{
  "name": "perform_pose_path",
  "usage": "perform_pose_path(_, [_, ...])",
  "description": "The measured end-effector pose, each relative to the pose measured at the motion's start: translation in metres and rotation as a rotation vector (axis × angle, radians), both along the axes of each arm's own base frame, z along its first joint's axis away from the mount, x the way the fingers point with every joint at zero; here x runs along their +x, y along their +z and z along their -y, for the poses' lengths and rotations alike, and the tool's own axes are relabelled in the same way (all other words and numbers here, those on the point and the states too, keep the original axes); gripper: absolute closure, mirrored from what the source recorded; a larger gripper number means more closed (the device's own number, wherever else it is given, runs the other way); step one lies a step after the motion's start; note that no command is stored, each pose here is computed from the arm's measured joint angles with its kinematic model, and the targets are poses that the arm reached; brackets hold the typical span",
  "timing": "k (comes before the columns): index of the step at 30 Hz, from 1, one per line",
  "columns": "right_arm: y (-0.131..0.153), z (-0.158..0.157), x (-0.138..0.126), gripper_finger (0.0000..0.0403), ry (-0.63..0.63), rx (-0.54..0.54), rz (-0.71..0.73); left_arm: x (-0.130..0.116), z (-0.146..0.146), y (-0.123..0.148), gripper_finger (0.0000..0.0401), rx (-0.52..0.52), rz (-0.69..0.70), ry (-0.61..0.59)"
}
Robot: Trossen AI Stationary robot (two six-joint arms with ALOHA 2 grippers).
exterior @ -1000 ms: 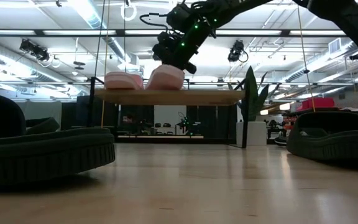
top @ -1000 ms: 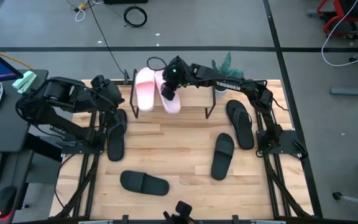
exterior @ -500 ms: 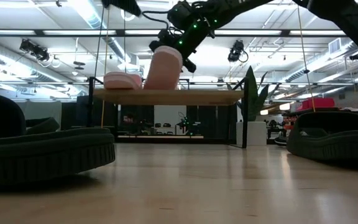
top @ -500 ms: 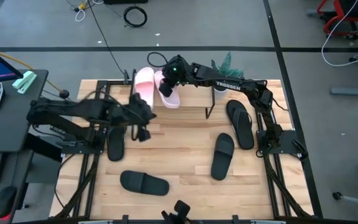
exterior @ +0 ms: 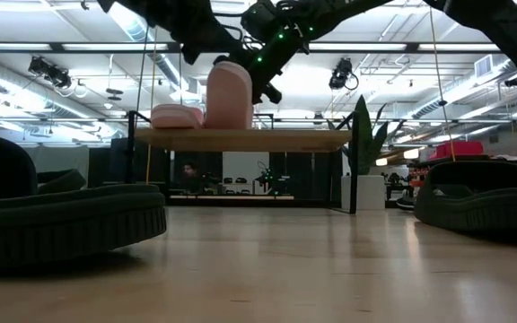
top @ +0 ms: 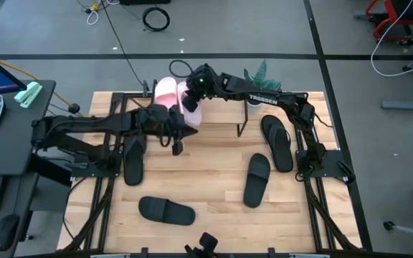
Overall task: Pick and place slides into the shelf
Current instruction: Put the pink slipper on the shelf
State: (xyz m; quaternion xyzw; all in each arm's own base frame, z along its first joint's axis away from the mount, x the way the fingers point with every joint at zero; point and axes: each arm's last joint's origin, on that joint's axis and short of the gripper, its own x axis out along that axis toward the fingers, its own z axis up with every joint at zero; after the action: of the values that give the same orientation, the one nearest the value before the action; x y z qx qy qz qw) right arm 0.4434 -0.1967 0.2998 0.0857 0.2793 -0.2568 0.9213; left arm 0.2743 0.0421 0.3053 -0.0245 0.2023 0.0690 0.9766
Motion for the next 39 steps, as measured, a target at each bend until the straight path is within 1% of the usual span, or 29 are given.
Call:
perform_pose_path(3, [0.0,0.0,0.0,0.0296,0.0,-0.001,0.001,-0.002,-0.013,-0.004,0.0395,-0.03,0.0,-0.012])
perform_pose_path(7, [0.0,0.0,0.0,0.0296,0.002,-0.001,0.001,-0.002,-0.028,-0.01,0.0397,-0.044,-0.021,0.024])
perform_pose_path(15, [0.0,-0.001,0.0,0.0296,-0.023,-0.016,-0.015,0.0,-0.042,-0.018,0.0398,-0.088,-0.044,0.06])
perform_pose_path(22, [-0.001,-0.007,0.001,0.0296,-0.017,-0.013,-0.033,0.001,-0.043,-0.02,0.0394,-0.09,-0.053,0.062])
perform_pose_path(27, [-0.001,-0.017,0.005,0.0296,0.0,-0.009,-0.032,0.001,-0.043,-0.02,0.0396,-0.095,-0.059,0.063])
perform_pose_path(39, [-0.003,-0.023,0.006,0.0295,-0.034,-0.004,-0.047,0.0,-0.042,-0.022,0.0397,-0.103,-0.08,0.068])
